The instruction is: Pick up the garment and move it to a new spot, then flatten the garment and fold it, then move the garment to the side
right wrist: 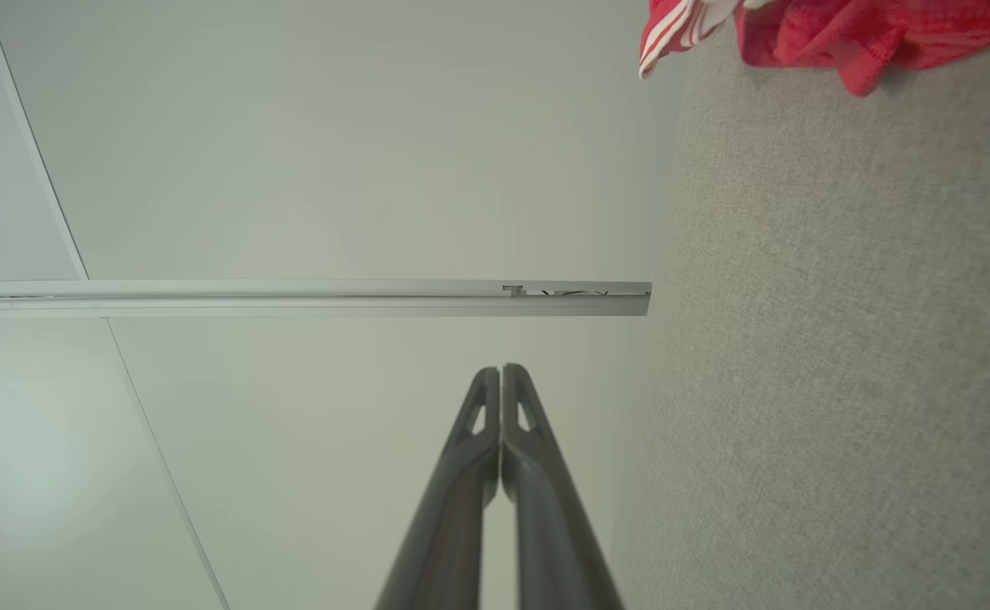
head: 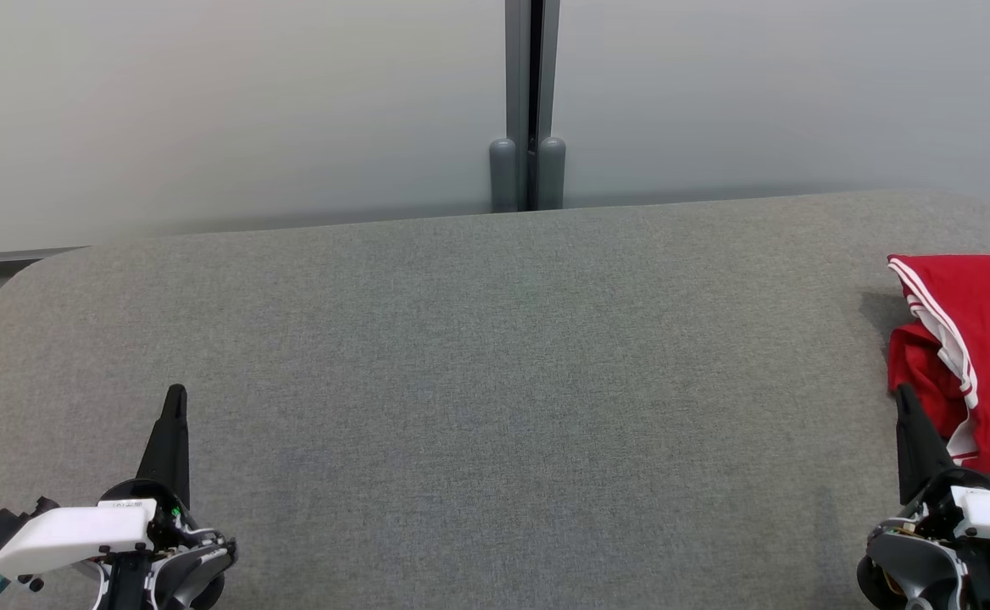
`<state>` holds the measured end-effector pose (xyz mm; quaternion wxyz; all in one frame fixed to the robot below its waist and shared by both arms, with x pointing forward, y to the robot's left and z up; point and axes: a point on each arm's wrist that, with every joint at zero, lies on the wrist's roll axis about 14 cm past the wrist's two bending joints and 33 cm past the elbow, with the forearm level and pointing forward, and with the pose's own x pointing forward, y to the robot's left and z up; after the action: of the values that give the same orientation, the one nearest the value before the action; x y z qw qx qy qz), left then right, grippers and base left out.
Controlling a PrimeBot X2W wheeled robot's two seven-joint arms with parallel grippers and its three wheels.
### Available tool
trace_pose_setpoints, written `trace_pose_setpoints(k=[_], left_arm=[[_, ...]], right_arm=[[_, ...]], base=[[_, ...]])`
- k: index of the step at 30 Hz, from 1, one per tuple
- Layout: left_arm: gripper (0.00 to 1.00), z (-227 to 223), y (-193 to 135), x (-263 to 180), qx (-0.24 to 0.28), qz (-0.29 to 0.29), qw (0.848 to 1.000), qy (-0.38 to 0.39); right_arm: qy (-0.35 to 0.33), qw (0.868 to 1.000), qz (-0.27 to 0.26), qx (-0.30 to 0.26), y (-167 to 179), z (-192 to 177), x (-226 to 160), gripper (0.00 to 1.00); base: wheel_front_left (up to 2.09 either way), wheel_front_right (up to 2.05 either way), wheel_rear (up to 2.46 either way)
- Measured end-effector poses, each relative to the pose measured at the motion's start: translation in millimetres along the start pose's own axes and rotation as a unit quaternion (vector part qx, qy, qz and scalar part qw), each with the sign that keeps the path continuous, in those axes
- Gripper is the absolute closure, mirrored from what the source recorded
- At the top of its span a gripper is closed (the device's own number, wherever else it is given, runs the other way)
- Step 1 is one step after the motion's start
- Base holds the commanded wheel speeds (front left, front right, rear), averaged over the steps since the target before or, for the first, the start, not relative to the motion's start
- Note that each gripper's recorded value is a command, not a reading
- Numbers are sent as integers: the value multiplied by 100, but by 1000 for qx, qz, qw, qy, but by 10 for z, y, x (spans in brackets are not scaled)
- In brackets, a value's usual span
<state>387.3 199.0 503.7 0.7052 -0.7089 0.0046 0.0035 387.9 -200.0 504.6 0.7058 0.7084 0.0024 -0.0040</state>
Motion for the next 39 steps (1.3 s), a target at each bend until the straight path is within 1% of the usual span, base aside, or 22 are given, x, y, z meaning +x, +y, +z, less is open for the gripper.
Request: trace_pose_setpoints(k=[39], left_arm=[[100, 6, 1, -1, -1, 0, 1000, -1]], right_arm=[[0, 1000, 0, 1, -3, -3, -2, 100]], base=[[0, 0, 0]])
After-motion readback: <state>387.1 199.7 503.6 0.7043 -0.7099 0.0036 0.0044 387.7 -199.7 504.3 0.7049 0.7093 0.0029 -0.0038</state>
